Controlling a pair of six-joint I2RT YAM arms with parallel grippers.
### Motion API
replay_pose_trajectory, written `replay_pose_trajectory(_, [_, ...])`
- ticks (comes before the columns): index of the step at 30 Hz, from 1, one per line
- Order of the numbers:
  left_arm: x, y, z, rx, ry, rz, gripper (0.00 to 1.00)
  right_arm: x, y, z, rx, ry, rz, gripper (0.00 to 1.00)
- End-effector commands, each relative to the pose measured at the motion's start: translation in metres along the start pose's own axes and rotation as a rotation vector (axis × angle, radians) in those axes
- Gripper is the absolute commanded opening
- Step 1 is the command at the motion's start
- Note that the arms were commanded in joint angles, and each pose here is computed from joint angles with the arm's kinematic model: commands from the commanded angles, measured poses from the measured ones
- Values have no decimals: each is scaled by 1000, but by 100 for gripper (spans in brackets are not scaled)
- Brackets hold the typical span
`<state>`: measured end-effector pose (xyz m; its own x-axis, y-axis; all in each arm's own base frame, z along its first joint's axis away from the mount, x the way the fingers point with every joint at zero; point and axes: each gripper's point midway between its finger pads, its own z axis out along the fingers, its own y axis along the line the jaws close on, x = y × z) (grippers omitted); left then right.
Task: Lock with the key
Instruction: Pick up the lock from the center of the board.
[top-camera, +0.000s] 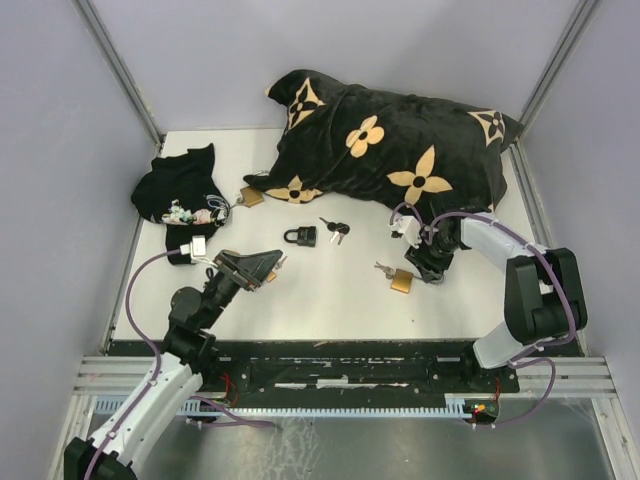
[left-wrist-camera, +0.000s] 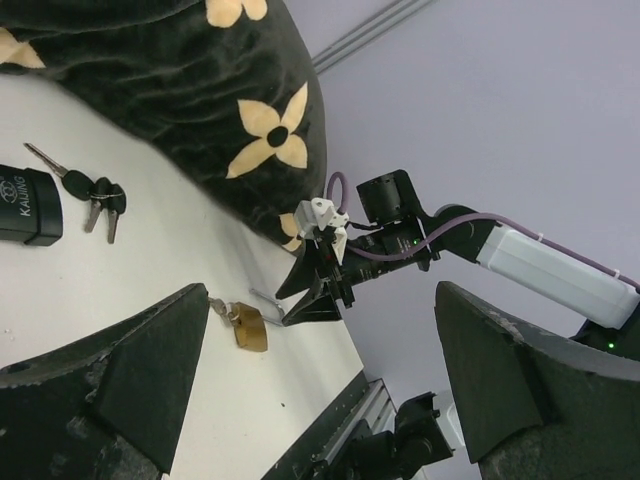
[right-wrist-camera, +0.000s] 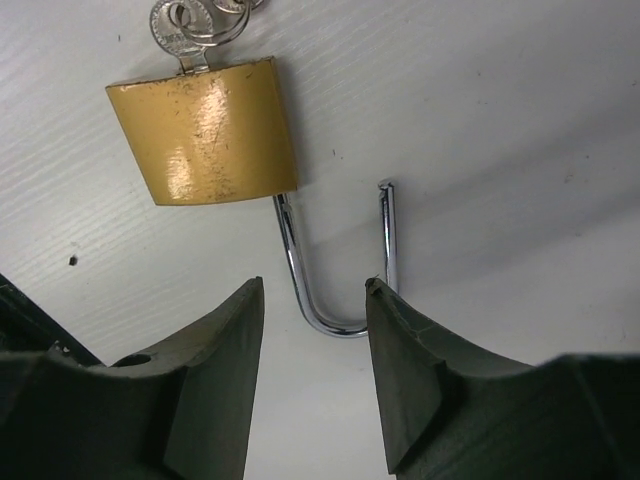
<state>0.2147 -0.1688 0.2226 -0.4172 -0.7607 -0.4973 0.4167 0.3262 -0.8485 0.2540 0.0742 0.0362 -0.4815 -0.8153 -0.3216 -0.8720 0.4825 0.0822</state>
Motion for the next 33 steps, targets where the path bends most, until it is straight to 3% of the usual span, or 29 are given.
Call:
replay_pose_trajectory(1, [-3, 5, 0, -22, -24, -40, 99, -7, -11, 9, 33, -6, -15, 52])
replay_pose_trajectory(22, [8, 9, -3, 0, 3, -97, 99, 4, -3, 36, 9, 72, -61, 38])
replay_pose_trajectory(33, [13, 13, -3, -6, 23, -109, 99, -4, 21, 20, -96, 12, -136, 2])
